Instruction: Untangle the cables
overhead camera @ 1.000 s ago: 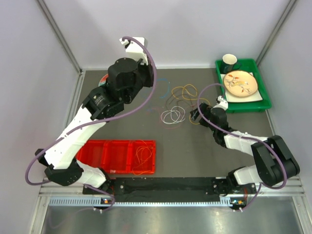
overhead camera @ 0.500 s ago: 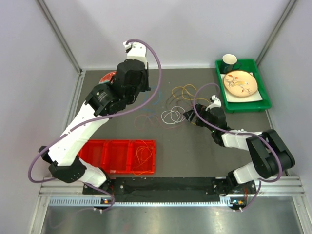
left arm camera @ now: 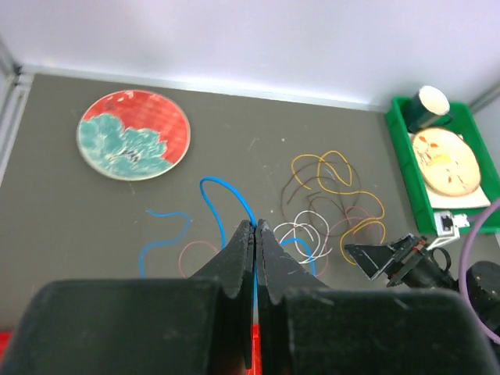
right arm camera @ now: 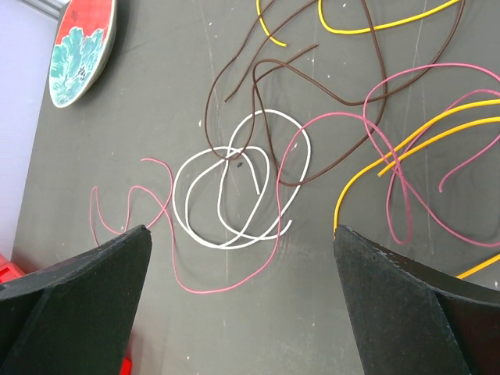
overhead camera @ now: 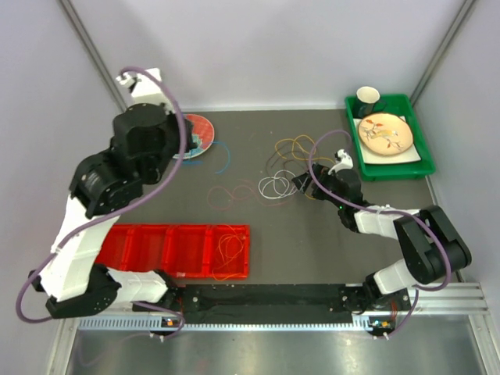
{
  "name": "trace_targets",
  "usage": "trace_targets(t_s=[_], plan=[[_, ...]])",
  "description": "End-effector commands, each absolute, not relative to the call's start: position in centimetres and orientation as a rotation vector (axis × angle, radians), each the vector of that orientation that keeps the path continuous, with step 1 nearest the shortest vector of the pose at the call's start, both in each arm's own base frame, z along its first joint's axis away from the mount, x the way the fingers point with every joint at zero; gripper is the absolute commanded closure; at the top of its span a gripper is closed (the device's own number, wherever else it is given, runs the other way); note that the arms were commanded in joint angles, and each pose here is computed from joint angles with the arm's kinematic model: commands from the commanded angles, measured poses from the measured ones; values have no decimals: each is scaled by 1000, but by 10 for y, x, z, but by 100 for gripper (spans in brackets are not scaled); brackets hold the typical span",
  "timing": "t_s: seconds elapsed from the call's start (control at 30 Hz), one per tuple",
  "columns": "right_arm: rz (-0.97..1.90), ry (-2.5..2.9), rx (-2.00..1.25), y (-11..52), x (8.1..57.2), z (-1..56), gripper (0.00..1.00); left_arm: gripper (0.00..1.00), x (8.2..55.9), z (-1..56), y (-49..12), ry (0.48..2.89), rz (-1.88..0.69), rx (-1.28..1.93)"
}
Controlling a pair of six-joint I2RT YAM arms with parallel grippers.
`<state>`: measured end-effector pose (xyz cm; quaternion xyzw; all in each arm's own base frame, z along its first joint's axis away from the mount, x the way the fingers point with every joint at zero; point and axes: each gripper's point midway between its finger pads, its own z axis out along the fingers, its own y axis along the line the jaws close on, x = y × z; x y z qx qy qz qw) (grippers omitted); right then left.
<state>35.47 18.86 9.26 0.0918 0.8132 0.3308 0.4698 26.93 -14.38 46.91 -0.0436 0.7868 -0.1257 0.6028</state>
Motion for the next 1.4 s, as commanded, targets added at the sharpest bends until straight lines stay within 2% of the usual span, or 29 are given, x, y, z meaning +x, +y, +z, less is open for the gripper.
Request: trace_targets(t_s=[0.0,0.27,0.8,1.37], plan=[[828,1930,202,192,368,112,1,100,256,447,-107,1889,-167,-272],[833,1941,200,194,369,110,1,100,222,401,-74,2020,-60,-353],[832,1969,209,195,370,104,1,100,172,355,-73,2187,-232,-396],[828,1998,228,194,369,98,1,100,138,339,-75,2240,-422,-429]])
